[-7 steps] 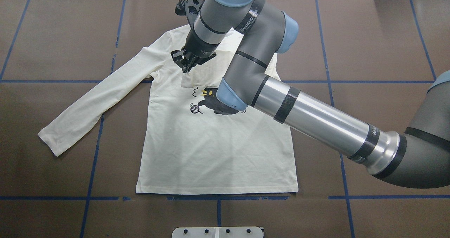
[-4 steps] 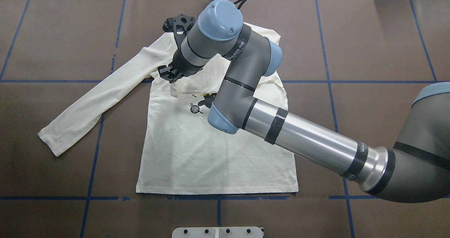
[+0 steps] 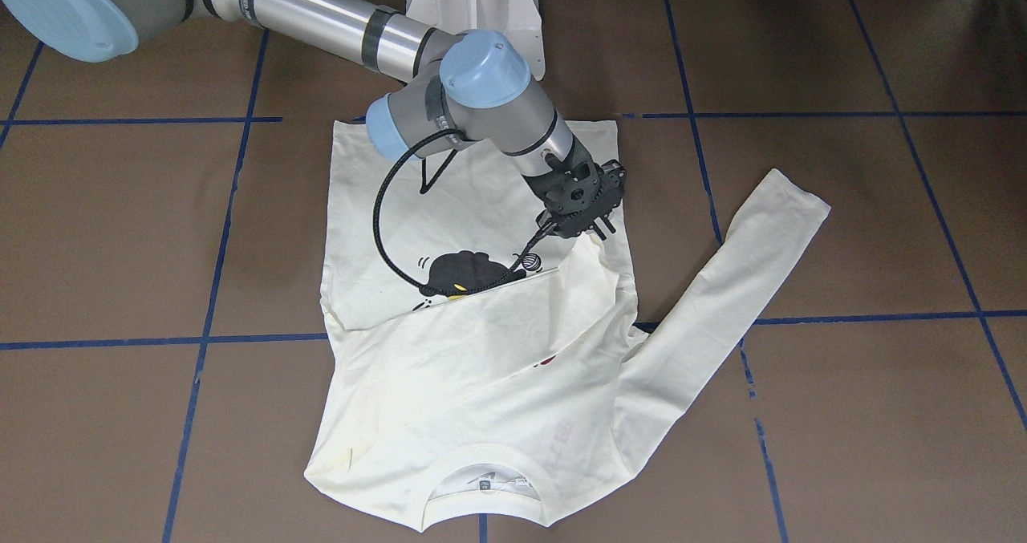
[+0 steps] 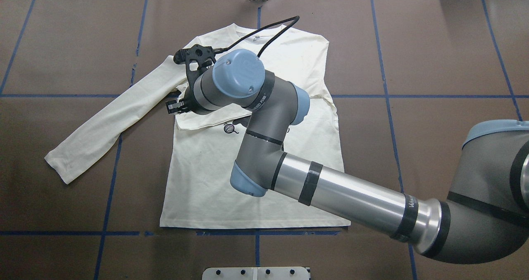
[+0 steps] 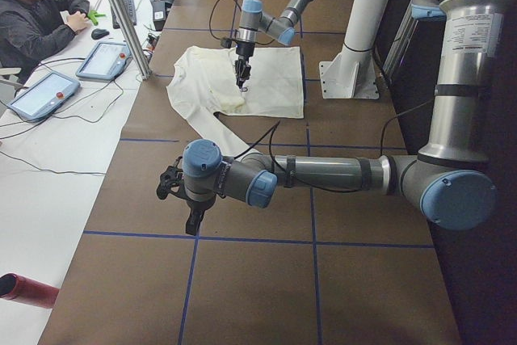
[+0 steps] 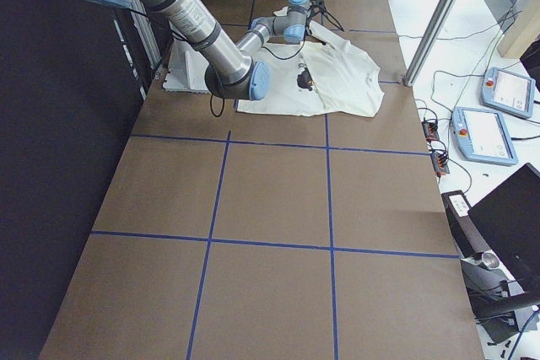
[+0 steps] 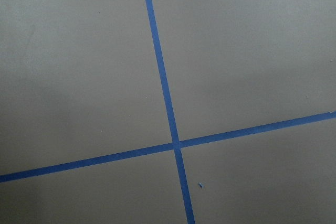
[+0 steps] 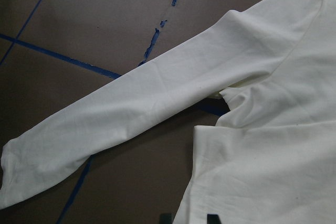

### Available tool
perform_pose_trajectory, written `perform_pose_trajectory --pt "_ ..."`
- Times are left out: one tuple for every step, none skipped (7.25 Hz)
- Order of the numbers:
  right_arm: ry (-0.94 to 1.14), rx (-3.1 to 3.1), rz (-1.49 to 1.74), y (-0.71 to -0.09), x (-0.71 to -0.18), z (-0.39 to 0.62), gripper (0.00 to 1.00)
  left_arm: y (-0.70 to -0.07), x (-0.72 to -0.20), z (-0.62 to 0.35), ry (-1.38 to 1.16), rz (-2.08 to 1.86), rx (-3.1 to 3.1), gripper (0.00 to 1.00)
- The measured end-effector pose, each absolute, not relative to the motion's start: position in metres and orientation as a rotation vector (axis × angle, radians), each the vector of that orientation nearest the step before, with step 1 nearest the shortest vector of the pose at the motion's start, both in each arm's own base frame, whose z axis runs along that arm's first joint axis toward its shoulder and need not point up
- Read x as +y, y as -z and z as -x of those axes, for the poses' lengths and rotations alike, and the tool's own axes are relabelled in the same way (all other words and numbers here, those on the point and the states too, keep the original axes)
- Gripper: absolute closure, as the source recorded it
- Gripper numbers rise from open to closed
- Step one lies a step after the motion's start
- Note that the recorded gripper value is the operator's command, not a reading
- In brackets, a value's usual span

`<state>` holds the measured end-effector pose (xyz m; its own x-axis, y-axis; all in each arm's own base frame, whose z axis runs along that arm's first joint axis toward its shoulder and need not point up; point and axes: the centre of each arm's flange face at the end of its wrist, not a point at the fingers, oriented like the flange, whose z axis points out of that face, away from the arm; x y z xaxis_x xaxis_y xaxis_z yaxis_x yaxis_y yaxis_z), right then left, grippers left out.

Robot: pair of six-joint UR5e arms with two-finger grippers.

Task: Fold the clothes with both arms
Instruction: 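Carry the grasped sleeve across the shirt front with the right gripper and release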

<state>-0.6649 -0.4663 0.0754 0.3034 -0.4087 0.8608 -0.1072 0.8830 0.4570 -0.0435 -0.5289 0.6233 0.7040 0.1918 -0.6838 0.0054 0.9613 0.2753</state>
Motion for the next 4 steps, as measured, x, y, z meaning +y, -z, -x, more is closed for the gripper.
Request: perform_pose_trajectory --pt "0.17 -1.244 -0.479 -0.074 -0.458 0.674 0.0 -0.621 -0.53 0.044 -0.105 -0.27 0.786 0.0" --pt "0.137 -1.204 -0.451 -0.072 -0.458 0.676 0.0 -0.617 -0.531 0.043 -0.101 -0.274 0.784 0.0" --pt "0.113 -1.137 -0.403 -0.072 -0.469 0.671 0.0 -0.609 -0.534 0.035 -0.076 -0.275 0.778 0.0" --pt "0.091 -1.053 -0.323 -0.079 -0.495 0.651 0.0 -0.596 -0.537 0.011 -0.022 -0.275 0.77 0.0"
